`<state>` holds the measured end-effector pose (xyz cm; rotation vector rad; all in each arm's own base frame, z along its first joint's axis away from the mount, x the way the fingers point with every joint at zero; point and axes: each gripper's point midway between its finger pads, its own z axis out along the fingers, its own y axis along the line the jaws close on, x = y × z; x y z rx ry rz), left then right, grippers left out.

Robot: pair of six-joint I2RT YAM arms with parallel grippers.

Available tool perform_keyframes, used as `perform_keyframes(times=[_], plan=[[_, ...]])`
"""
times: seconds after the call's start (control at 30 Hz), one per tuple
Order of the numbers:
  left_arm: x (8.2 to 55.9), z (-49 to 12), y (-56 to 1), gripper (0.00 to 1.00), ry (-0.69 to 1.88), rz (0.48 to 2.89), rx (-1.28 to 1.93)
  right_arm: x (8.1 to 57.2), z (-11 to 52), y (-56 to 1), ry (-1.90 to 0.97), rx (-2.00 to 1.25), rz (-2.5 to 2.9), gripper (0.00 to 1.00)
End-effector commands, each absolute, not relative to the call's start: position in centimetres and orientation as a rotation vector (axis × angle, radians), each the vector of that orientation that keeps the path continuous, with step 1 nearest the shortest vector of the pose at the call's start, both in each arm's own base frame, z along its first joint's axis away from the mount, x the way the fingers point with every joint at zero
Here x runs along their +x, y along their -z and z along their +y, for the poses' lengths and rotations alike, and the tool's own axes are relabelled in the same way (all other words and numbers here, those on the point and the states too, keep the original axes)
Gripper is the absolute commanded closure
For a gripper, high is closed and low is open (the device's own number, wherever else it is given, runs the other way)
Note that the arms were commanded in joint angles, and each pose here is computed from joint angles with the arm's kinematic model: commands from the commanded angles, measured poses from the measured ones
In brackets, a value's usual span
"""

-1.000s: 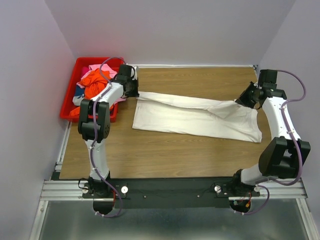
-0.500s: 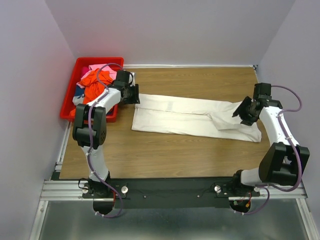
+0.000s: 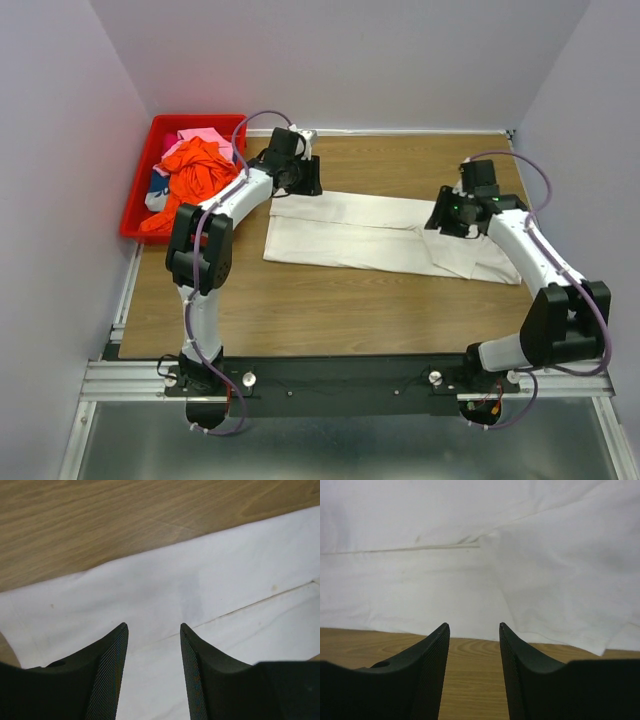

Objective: Fold and stack the t-shirts
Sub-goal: Fold the tshirt

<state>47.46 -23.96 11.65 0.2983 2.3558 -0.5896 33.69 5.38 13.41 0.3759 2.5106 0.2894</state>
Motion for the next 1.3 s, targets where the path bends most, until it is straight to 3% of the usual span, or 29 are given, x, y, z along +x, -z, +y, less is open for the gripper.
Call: perform_keyframes(times=[0.0,0.43,0.6,0.87,1.27], plan=[[46.8,-24.1,-9.6,0.46,0.638,2.406,0.296,33.9,8.5,-10.3,-0.302,0.276,2.573,0.49],[45.6,-24.2,-6.1,0.46,0.661,2.458,0.322,33.5,5.4,-3.4,0.017,0.289,2.718,0.47],[45.4,-23.9,-5.7,0.46,0.65,2.468,0.328,33.0,4.3,-2.2,0.11,0.317,2.737,0.42],[45.2,-23.7,-5.6,0.46,0.638,2.474,0.334,33.6,3.3,-3.7,0.186,0.355,2.687,0.69],[44.9,-23.0,-3.9,0.46,0.604,2.516,0.335,35.1,-0.7,-6.5,0.349,0.39,2.612,0.75]])
